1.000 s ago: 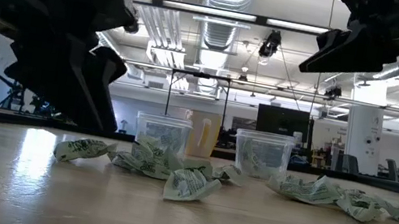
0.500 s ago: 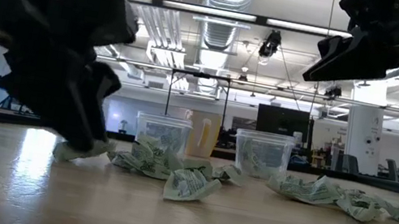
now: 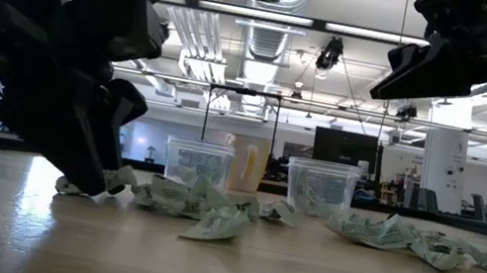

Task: Pick and place Stevia / Truvia into bins
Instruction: Put the green stevia packet into the left transparent container

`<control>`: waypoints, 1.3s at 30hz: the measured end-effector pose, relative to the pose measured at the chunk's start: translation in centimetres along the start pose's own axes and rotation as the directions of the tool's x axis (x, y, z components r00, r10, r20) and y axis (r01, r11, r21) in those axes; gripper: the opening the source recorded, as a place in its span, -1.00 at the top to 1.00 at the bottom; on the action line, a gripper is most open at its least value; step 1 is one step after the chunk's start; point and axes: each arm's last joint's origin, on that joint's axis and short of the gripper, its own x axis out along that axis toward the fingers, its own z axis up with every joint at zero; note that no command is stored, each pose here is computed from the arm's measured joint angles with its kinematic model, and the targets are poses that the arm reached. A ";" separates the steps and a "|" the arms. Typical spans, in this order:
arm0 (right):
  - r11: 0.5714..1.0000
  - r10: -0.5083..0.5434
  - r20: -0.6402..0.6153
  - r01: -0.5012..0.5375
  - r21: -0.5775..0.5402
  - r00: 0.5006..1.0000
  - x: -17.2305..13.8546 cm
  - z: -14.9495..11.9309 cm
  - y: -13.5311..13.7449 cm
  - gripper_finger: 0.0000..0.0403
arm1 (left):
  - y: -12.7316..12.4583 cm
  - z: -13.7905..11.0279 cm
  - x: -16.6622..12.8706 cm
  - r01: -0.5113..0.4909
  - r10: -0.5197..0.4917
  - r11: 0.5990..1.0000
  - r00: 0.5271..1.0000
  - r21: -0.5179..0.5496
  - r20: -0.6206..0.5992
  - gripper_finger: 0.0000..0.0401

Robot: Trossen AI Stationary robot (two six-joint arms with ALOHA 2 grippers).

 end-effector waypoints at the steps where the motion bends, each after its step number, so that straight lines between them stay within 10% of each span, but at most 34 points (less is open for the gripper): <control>1: 1.000 0.000 -0.001 0.000 0.000 1.000 0.0 0.0 0.0 0.64 | 0.0 0.0 0.0 -0.002 0.002 1.000 1.000 0.010 -0.002 0.50; 8: 1.000 0.000 -0.004 0.000 -0.003 1.000 0.0 0.0 0.0 0.64 | 0.0 0.2 -0.3 -0.003 0.002 0.999 1.000 0.048 0.010 0.95; 24: 1.000 0.000 -0.004 0.000 -0.004 1.000 0.0 0.0 0.0 0.63 | 0.4 1.4 -2.2 -0.132 0.119 0.972 0.990 0.194 0.076 0.99; 33: 1.000 0.000 -0.004 0.000 -0.003 1.000 0.0 0.0 0.0 0.67 | 2.2 3.9 -8.3 -0.532 0.461 0.820 0.832 0.211 0.309 1.00; 39: 1.000 0.000 -0.004 0.000 -0.004 1.000 0.0 0.0 0.0 0.68 | 3.3 4.5 -10.5 -0.576 0.495 0.803 0.789 0.156 0.362 1.00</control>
